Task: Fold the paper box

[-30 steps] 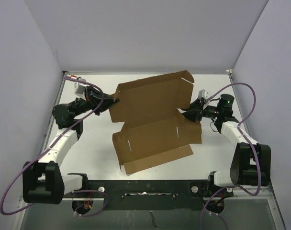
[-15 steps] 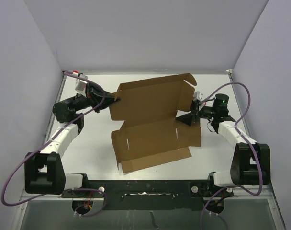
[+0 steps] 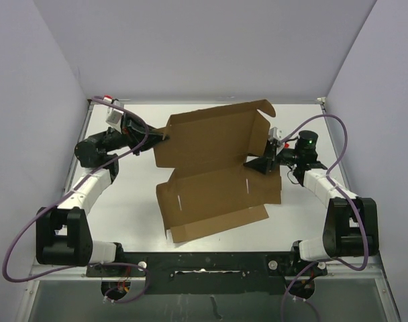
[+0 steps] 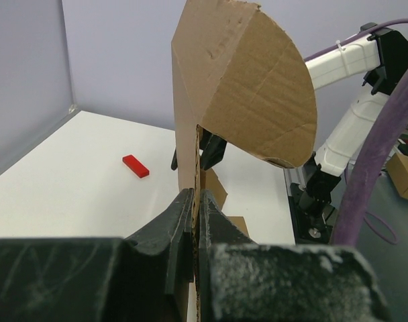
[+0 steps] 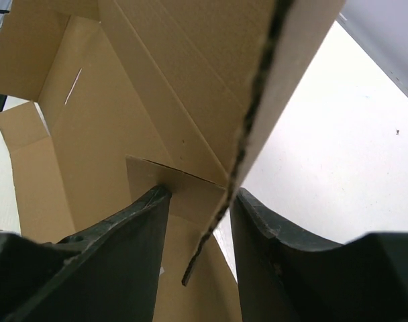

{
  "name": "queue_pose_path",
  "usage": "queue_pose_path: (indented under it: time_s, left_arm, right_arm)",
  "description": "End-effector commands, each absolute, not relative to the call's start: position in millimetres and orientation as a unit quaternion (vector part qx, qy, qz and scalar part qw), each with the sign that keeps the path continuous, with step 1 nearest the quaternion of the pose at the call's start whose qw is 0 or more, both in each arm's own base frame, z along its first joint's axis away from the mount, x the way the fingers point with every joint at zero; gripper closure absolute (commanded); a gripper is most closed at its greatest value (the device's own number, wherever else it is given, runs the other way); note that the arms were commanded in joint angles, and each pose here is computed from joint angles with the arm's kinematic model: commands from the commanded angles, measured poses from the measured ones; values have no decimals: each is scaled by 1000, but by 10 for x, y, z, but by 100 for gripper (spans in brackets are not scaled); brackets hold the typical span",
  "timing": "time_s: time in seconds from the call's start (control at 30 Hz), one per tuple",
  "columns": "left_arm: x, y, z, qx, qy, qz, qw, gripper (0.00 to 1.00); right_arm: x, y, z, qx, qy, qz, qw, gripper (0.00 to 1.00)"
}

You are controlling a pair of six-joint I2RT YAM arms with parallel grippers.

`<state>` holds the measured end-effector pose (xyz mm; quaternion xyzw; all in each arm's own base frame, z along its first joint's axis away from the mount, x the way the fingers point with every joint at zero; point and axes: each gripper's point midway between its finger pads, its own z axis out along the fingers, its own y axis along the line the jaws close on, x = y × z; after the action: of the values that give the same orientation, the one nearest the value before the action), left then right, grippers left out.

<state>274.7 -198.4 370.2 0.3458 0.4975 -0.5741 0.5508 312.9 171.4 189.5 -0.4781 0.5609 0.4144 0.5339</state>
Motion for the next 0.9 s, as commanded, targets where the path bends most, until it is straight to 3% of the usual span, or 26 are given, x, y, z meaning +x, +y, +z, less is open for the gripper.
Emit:
queue_pose_path:
  time_s: [0.0, 0.6, 0.87]
  left_arm:
    - [2729, -1993, 3914, 370, 463, -562, 577, 100]
    - [2909, -1951, 3828, 358, 472, -536, 602, 100]
    - [2932, -1933, 3721, 353, 484, -518, 611, 97]
  right_arm:
    - [3094, 1770, 2097, -511, 517, 412, 550, 60]
    - [2977, 1775, 2113, -513, 513, 419, 546, 99]
    - [3036, 1716, 2093, -508, 526, 398, 554, 100]
